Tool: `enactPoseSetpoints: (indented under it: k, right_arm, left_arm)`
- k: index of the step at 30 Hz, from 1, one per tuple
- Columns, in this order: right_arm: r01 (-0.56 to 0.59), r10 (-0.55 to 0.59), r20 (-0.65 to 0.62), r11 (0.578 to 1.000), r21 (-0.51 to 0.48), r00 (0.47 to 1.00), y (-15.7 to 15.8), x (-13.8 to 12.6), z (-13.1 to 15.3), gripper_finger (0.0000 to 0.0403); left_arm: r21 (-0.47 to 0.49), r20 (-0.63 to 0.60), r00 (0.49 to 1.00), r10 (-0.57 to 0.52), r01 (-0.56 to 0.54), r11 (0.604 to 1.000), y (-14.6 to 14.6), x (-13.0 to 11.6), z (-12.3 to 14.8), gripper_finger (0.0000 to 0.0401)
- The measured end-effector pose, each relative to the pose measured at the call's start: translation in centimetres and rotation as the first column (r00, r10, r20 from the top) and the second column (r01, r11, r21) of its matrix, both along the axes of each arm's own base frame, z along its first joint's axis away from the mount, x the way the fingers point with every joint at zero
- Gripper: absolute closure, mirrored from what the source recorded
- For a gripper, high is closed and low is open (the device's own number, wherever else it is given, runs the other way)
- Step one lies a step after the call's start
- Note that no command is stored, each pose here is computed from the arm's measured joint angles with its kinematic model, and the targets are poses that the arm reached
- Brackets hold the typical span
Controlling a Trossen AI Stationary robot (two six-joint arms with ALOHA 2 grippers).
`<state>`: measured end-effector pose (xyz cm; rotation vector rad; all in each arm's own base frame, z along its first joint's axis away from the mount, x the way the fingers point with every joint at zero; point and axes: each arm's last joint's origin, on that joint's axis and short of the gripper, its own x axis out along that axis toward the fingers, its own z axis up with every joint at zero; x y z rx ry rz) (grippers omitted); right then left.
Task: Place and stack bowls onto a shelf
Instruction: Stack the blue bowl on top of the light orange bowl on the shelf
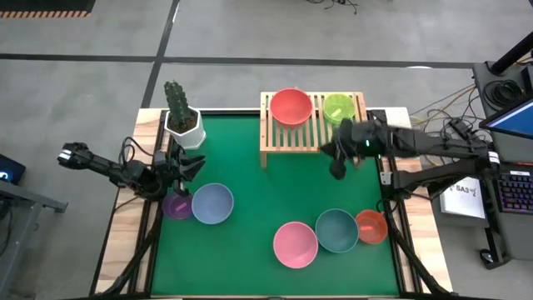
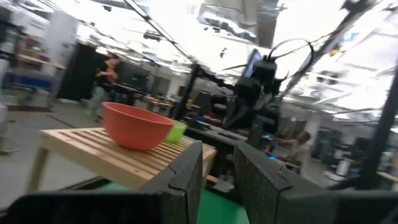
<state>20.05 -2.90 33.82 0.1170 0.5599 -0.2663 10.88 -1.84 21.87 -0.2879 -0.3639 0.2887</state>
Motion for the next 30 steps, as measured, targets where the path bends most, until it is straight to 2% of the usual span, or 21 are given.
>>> enactPoseSetpoints:
  k: [8, 17, 21, 25, 28, 30]
  right_arm:
    - [-0.231, 0.23, 0.082, 0.973, 0.009, 0.97, 4.9, -0.3, -4.0, 0.0394]
    - [-0.37, 0.371, 0.106, 0.929, -0.022, 0.923, 7.6, -0.4, -7.3, 0.0394]
    - [-0.421, 0.427, 0.173, 0.904, -0.069, 0.888, 8.1, -0.4, -8.3, 0.0394]
    - [-0.48, 0.493, 0.223, 0.87, -0.113, 0.841, 8.3, -0.5, -9.0, 0.0394]
    - [-0.496, 0.518, 0.242, 0.856, -0.15, 0.821, 8.3, -0.5, -8.9, 0.0394]
    - [-0.503, 0.528, 0.237, 0.849, -0.162, 0.816, 8.3, -0.6, -9.0, 0.0394]
  left_arm:
    - [-0.087, 0.012, 0.994, -0.112, 0.112, 0.99, -0.4, 0.5, -0.4, 0.0326]
    - [-0.153, 0.076, 0.989, -0.128, 0.138, 0.979, -0.8, 1.9, -0.3, 0.0326]
    - [-0.151, 0.054, 0.991, -0.125, 0.132, 0.98, -1.2, 3.2, 0.2, 0.0326]
    - [-0.125, -0.023, 0.992, -0.122, 0.118, 0.985, -2.0, 5.3, 1.6, 0.0327]
    - [-0.1, -0.169, 0.978, -0.124, 0.108, 0.989, -2.6, 7.1, 2.4, 0.0327]
    - [-0.105, -0.305, 0.944, -0.126, 0.098, 0.99, -2.9, 8.0, 2.8, 0.0327]
